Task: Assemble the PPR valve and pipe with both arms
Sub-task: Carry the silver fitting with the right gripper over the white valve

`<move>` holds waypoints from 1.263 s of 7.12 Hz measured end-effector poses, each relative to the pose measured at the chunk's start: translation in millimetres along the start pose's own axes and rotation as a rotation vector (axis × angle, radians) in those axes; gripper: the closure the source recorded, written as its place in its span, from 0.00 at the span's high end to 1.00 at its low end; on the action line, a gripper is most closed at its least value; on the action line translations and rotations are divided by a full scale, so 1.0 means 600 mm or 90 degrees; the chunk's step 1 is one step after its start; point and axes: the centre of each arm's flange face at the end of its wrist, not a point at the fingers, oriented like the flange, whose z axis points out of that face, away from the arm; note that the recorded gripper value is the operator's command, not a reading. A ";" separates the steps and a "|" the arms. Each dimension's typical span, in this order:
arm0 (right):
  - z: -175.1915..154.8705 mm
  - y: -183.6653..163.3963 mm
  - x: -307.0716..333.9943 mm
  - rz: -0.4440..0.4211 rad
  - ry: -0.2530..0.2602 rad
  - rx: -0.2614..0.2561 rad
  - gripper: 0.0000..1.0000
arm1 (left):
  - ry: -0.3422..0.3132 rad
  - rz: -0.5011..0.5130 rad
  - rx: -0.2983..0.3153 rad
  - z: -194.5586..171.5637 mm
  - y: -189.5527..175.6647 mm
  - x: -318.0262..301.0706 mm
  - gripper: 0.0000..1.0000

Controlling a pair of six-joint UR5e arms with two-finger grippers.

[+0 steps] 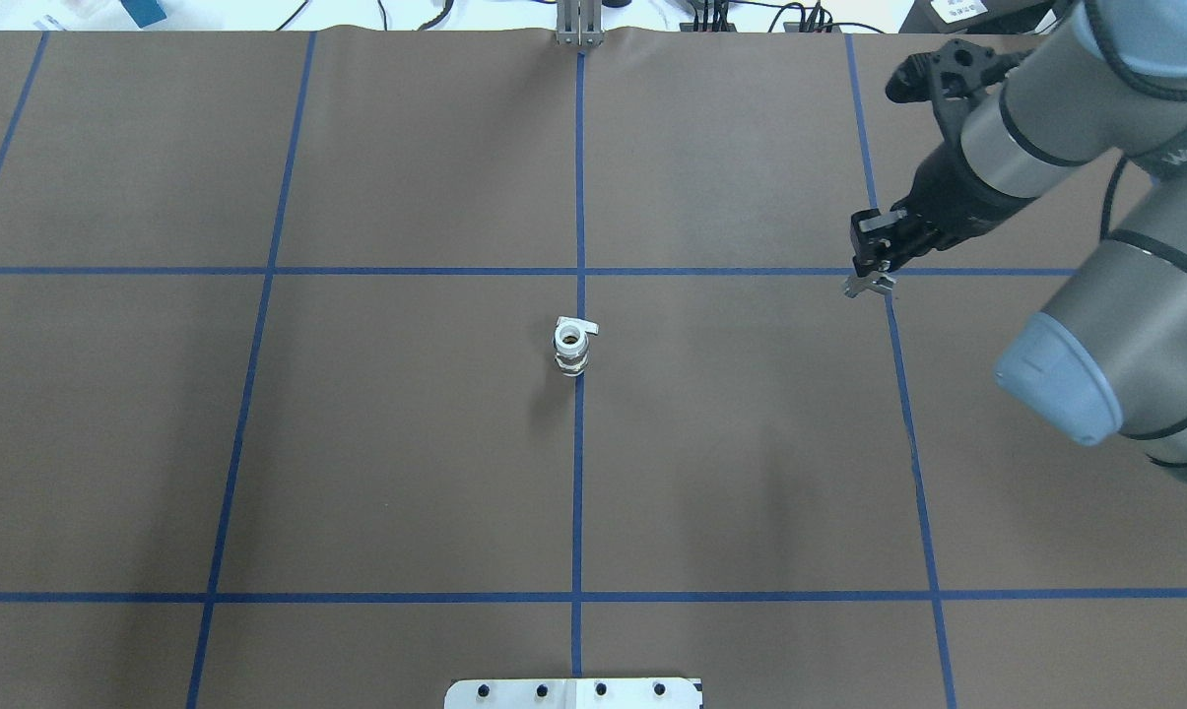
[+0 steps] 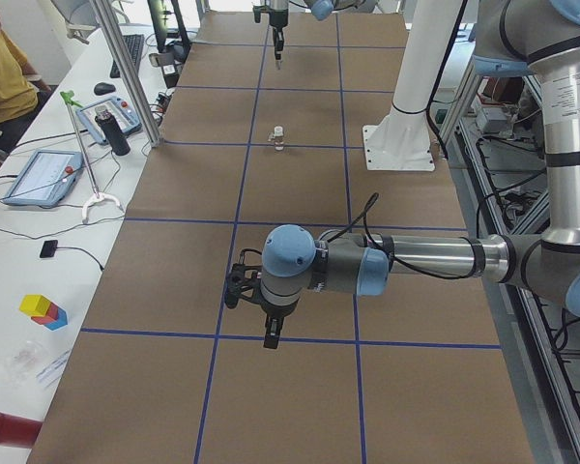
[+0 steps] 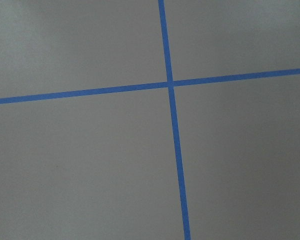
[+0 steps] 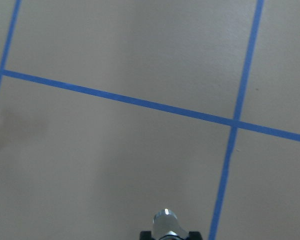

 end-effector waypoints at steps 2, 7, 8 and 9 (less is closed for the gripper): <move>-0.012 -0.029 -0.123 0.064 -0.008 -0.003 0.00 | -0.001 0.000 0.001 -0.001 0.001 0.001 1.00; 0.094 -0.067 -0.390 0.160 0.072 0.001 0.00 | -0.001 0.001 0.002 -0.001 0.000 0.001 1.00; 0.118 -0.065 -0.424 0.165 0.085 0.000 0.00 | -0.001 0.001 0.002 -0.001 0.000 0.001 1.00; 0.136 -0.057 -0.445 0.166 0.094 0.000 0.00 | -0.001 0.001 0.002 -0.001 0.000 0.001 1.00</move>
